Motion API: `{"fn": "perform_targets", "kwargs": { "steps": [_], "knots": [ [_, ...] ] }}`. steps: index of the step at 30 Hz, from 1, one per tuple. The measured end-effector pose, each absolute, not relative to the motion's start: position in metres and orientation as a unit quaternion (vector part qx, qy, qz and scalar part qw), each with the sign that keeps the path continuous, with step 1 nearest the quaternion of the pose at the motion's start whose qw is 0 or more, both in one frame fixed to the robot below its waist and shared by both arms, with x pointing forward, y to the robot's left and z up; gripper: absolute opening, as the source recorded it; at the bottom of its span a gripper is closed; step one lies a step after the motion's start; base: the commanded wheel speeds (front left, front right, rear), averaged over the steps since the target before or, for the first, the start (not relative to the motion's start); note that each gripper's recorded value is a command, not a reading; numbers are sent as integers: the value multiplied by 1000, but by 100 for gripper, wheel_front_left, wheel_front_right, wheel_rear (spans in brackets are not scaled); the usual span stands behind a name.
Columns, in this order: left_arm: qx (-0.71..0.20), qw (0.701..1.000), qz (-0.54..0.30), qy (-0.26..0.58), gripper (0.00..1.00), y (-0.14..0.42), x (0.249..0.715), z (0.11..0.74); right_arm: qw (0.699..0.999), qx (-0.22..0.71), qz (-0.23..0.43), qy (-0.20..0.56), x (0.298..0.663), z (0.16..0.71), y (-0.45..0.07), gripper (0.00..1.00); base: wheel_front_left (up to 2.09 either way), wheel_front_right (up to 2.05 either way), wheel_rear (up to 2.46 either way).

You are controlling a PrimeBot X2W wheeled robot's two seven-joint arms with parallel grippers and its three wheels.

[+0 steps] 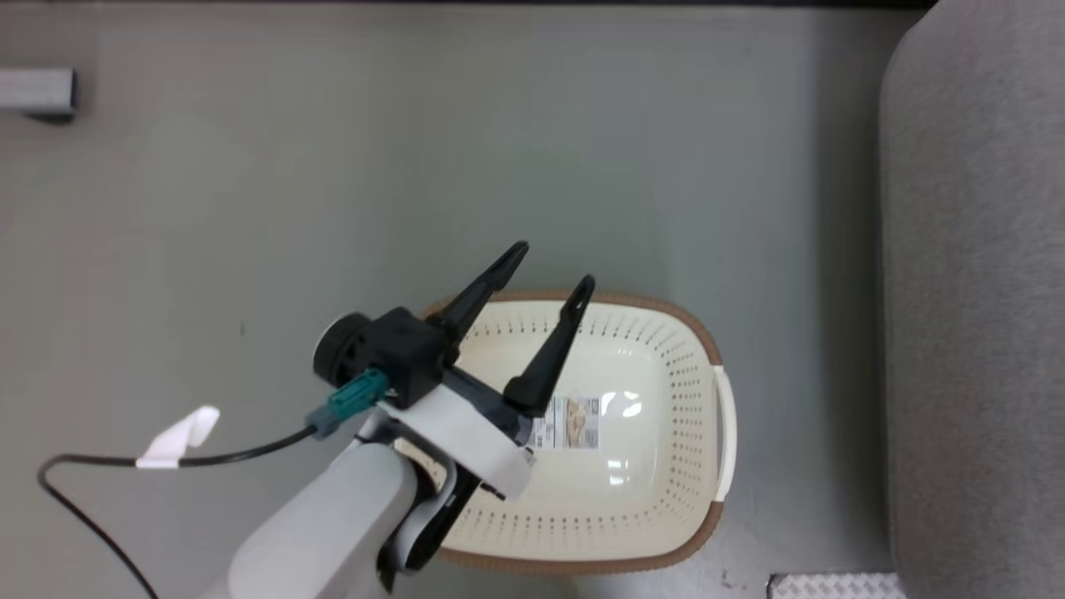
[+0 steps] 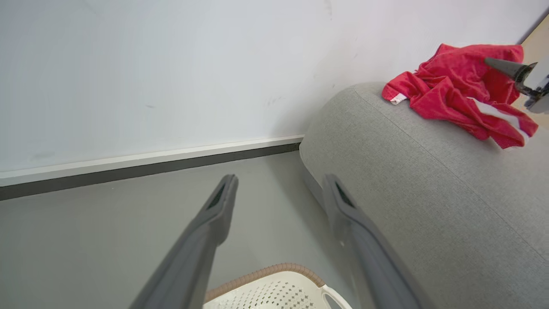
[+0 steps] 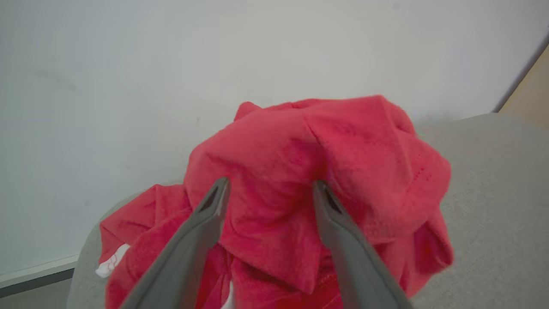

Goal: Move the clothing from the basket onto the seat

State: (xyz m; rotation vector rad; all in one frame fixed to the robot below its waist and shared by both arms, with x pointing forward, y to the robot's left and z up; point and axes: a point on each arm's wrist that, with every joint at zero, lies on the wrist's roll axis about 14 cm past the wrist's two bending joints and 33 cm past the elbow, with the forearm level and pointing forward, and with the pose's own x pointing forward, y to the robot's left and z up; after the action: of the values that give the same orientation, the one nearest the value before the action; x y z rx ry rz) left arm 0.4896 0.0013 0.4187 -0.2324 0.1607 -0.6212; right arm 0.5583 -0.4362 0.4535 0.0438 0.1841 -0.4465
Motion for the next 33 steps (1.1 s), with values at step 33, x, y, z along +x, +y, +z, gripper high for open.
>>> {"fn": "perform_targets", "kwargs": {
  "steps": [33],
  "knots": [
    [-102,995,-4,21,100,171,334,479,999,21,32,-30,347,501,-200,100,0,0,0]
  ]
}}
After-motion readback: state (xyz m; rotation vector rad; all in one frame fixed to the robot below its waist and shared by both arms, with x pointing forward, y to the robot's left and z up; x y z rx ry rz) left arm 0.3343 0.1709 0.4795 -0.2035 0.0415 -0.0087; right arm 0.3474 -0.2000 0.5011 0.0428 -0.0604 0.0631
